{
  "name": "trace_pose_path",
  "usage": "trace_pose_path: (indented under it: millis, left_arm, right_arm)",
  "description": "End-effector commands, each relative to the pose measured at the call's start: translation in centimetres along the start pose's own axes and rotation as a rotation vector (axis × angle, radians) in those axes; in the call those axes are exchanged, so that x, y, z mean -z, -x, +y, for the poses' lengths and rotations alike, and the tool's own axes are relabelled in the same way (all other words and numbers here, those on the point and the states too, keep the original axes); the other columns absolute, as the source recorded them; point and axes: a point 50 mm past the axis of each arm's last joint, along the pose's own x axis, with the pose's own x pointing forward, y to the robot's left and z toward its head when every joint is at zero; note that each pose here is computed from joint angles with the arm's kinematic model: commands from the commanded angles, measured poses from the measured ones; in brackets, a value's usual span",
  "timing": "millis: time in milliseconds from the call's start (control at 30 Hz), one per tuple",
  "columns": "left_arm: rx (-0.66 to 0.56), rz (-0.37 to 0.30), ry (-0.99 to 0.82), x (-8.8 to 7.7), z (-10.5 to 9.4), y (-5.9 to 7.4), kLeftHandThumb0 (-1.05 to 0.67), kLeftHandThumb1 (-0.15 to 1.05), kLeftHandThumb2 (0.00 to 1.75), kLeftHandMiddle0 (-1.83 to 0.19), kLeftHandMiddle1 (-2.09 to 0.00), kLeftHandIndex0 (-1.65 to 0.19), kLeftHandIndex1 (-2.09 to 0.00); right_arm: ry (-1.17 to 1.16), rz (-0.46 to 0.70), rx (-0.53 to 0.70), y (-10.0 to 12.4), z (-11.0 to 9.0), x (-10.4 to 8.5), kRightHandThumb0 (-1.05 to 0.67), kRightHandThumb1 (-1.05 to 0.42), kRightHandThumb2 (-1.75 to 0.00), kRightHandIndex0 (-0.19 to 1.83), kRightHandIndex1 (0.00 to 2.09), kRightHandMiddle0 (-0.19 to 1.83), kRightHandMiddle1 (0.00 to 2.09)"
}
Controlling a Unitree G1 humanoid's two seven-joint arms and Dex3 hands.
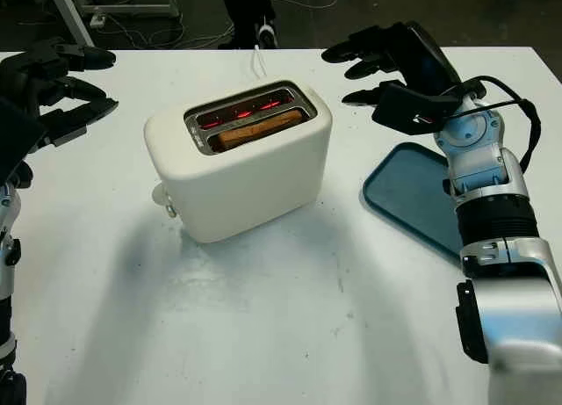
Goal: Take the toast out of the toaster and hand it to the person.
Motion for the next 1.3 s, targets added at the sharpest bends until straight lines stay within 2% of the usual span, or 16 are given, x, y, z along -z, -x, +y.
trace_pose_path:
  millis: [0, 267, 867, 1267]
  left_arm:
    - [0.001, -0.018, 0.001, -0.21, 0.15, -0.06, -0.25, 0.85, 0.00, -0.36, -1.24, -0.55, -0.59]
    - [0.014, -0.020, 0.027, -0.22, -0.20, -0.18, -0.24, 0.86, 0.01, -0.33, -1.30, -0.51, -0.67]
    - [0.013, -0.022, 0.034, -0.17, -0.11, -0.07, -0.23, 0.87, 0.01, -0.30, -1.33, -0.45, -0.77]
    - [0.015, 0.000, 0.034, 0.02, -0.21, 0.13, -0.23, 0.87, 0.01, -0.29, -1.33, -0.42, -0.81]
  right_arm:
    - [-0.006, -0.027, 0.004, -0.27, 0.03, -0.47, 0.15, -0.68, 0.00, 0.96, 0.20, 0.95, 0.00]
    - [-0.029, -0.027, -0.013, 0.06, 0.29, -0.14, 0.20, -0.69, 0.00, 0.95, 0.17, 0.94, 0.00]
    - [-0.040, -0.036, -0.017, 0.15, 0.42, -0.18, 0.18, -0.70, 0.00, 0.95, 0.13, 0.94, 0.00]
    - [-0.052, -0.046, -0.011, 0.27, 0.24, -0.17, 0.15, -0.69, 0.00, 0.97, 0.11, 0.93, 0.00]
